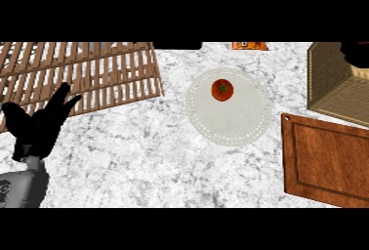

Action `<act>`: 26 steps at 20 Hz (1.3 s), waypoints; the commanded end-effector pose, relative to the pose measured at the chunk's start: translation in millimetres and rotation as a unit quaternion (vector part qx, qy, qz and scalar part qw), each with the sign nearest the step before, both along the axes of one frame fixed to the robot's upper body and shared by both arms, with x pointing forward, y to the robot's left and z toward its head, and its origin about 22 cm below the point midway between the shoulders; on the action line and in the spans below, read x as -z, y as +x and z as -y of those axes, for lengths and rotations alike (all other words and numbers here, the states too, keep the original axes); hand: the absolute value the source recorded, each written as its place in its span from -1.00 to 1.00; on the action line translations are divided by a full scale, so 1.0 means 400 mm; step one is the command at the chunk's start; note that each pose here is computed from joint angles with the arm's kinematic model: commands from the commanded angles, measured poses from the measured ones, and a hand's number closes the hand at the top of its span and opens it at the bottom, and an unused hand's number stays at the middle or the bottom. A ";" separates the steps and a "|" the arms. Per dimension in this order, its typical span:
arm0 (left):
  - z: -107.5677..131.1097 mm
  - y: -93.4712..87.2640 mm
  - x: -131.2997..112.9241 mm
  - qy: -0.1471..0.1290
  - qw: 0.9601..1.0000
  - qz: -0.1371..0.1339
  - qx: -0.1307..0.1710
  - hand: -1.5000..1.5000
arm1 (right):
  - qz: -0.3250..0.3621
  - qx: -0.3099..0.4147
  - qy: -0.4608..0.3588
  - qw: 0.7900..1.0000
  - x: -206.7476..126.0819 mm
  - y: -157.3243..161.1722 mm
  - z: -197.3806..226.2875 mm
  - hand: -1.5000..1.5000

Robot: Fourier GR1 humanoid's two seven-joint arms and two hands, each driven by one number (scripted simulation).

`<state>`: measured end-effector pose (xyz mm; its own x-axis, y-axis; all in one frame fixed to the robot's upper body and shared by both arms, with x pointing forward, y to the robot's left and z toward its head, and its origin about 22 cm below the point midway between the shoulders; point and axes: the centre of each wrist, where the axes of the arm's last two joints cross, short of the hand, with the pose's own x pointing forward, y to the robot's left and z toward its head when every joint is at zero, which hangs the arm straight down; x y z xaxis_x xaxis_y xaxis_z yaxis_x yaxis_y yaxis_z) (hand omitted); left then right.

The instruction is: Pick the bell pepper from the cutting board and place it in the basket

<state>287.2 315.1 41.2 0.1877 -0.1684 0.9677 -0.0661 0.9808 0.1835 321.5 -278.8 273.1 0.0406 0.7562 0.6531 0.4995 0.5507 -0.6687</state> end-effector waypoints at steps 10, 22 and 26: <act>0.025 0.022 0.011 -0.002 1.000 0.004 0.005 0.00 | -0.002 0.014 0.006 1.000 0.145 0.093 0.234 1.00; -0.039 -0.012 -0.022 0.005 1.000 0.010 0.009 0.00 | -0.007 0.105 0.052 0.993 0.250 0.152 0.372 -1.00; -0.004 0.031 -0.022 0.001 1.000 0.009 0.008 0.00 | 0.004 0.074 0.051 0.996 0.320 0.183 0.354 -1.00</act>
<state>287.3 314.6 45.7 0.1874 -0.1737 0.9668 -0.0580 0.9806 0.1874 385.6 -423.2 162.7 0.1646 0.6743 0.7199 0.5968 0.5130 -0.6170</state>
